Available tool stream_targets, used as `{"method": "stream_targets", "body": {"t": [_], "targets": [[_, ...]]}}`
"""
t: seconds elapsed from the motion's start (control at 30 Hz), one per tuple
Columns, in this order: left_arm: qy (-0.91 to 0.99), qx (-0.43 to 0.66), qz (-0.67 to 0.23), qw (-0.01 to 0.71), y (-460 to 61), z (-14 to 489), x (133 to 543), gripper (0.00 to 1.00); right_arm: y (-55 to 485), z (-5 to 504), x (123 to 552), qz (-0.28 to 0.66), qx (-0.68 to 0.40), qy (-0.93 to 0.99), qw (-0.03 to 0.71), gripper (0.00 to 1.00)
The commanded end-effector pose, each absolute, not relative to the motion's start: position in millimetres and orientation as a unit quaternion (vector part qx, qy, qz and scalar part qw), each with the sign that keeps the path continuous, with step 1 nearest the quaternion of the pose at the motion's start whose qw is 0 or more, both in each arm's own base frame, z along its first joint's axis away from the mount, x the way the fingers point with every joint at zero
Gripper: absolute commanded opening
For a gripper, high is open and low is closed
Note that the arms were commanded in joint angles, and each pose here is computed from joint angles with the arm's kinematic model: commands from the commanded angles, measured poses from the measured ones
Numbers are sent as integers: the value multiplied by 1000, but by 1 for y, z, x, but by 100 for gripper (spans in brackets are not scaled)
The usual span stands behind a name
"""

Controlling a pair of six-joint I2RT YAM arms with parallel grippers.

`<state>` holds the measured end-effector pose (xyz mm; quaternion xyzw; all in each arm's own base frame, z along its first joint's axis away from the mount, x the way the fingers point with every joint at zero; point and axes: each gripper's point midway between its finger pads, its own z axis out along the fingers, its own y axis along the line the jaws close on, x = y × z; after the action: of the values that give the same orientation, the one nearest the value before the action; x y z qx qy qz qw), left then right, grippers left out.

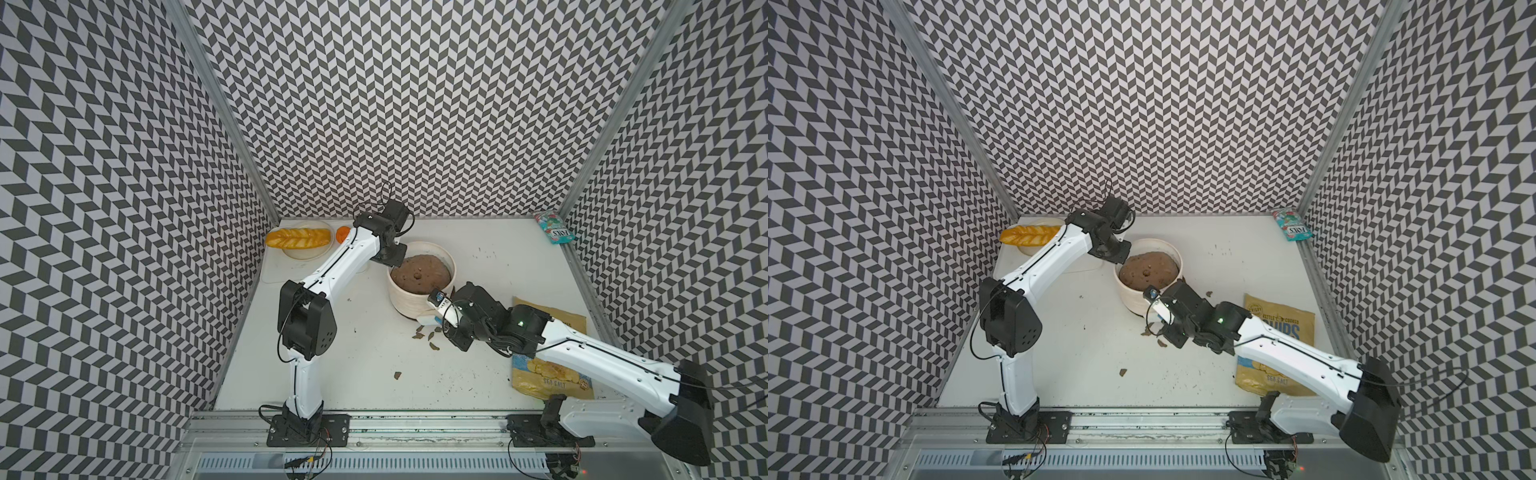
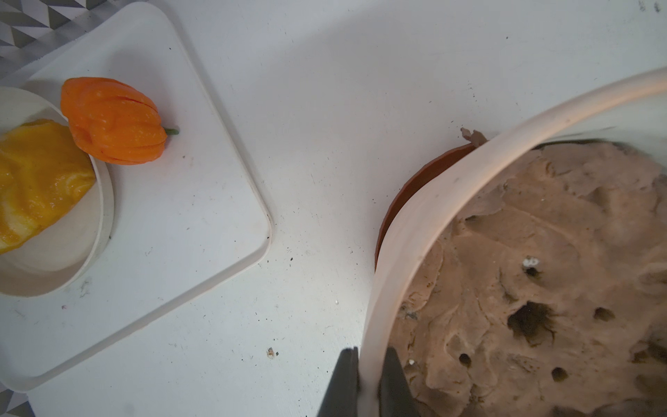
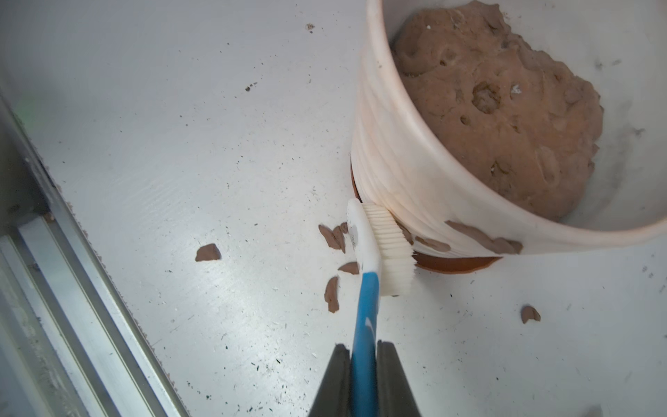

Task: Scrub the dried mud off the ceramic pot
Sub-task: Brush off the soil from the pot.

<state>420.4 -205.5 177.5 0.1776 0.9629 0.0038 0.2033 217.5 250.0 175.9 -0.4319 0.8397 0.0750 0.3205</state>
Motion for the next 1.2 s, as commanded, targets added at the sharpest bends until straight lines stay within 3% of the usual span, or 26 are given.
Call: {"method": "stream_targets", "body": {"t": [0.0, 0.2, 0.37, 0.67, 1.17], "targets": [[961, 204, 19, 184, -200, 158, 427, 2, 219, 199, 240, -3, -406, 839, 363, 0], [957, 223, 22, 183, -203, 155, 431, 2, 239, 212, 202, 92, -482, 799, 347, 0], [947, 255, 19, 193, -209, 158, 437, 3, 257, 219, 197, 127, -508, 777, 349, 0], [926, 314, -20, 209, -229, 159, 442, 3, 276, 220, 229, 82, -520, 765, 371, 0], [908, 354, -27, 222, -234, 161, 440, 2, 224, 216, 248, -25, -445, 817, 365, 0]]}}
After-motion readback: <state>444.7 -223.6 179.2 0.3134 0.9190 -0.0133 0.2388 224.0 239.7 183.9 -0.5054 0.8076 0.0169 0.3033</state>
